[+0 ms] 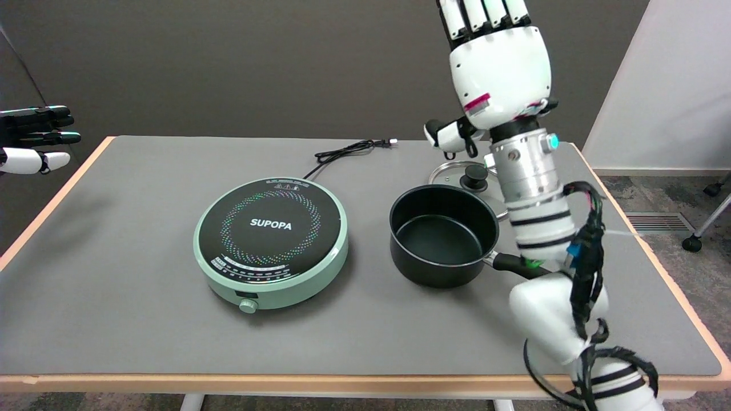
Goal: Pick up the pot.
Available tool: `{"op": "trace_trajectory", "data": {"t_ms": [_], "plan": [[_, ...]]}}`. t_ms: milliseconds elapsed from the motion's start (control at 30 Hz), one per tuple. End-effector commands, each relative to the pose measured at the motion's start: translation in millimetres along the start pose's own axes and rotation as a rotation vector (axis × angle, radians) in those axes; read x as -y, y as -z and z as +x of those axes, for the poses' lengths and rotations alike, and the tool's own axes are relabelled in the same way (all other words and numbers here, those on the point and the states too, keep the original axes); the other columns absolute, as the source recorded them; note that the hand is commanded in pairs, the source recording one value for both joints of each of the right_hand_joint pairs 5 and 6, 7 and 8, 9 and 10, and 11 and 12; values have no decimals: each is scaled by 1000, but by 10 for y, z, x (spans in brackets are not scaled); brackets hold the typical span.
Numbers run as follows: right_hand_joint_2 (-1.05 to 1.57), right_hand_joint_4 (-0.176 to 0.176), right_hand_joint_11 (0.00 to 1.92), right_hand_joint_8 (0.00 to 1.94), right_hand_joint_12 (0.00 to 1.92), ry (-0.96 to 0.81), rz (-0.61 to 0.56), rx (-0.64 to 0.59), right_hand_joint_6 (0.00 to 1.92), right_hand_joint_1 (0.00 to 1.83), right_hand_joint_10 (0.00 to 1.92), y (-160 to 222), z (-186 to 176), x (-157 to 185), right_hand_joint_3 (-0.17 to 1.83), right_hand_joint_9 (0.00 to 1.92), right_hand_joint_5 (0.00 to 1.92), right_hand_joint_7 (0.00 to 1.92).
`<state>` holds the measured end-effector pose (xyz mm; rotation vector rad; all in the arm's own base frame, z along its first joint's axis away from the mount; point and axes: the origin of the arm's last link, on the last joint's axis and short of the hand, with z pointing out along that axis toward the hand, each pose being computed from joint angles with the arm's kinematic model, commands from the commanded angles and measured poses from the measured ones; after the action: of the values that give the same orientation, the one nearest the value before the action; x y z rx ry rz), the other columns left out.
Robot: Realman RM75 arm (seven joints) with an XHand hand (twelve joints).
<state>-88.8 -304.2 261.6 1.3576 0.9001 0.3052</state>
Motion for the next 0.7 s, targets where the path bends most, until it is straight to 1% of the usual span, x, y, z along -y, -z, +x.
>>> {"op": "trace_trajectory", "data": {"t_ms": [33,200,233,267,467,567,700], "plan": [[-36,-14,16,16,16,234,-232,-259,16,1065,16,703,658,211,902,16,16,16],[-45,-23,17,17,17,244,-254,-288,17,1068,17,893,790,284,918,17,17,17],[-46,-121,17,17,17,239,-251,-286,17,1066,17,926,815,325,917,17,17,17],[-47,-173,18,18,18,234,-245,-282,18,1066,18,949,836,363,914,18,18,18],[-44,-176,20,20,20,233,-201,-235,20,1075,20,1122,994,663,895,20,20,20],[-29,-176,21,21,21,206,-212,-229,21,1083,21,1199,1058,746,867,21,21,21],[-14,-176,21,21,21,151,-249,-223,21,1088,21,1278,1098,772,862,21,21,21]]}}
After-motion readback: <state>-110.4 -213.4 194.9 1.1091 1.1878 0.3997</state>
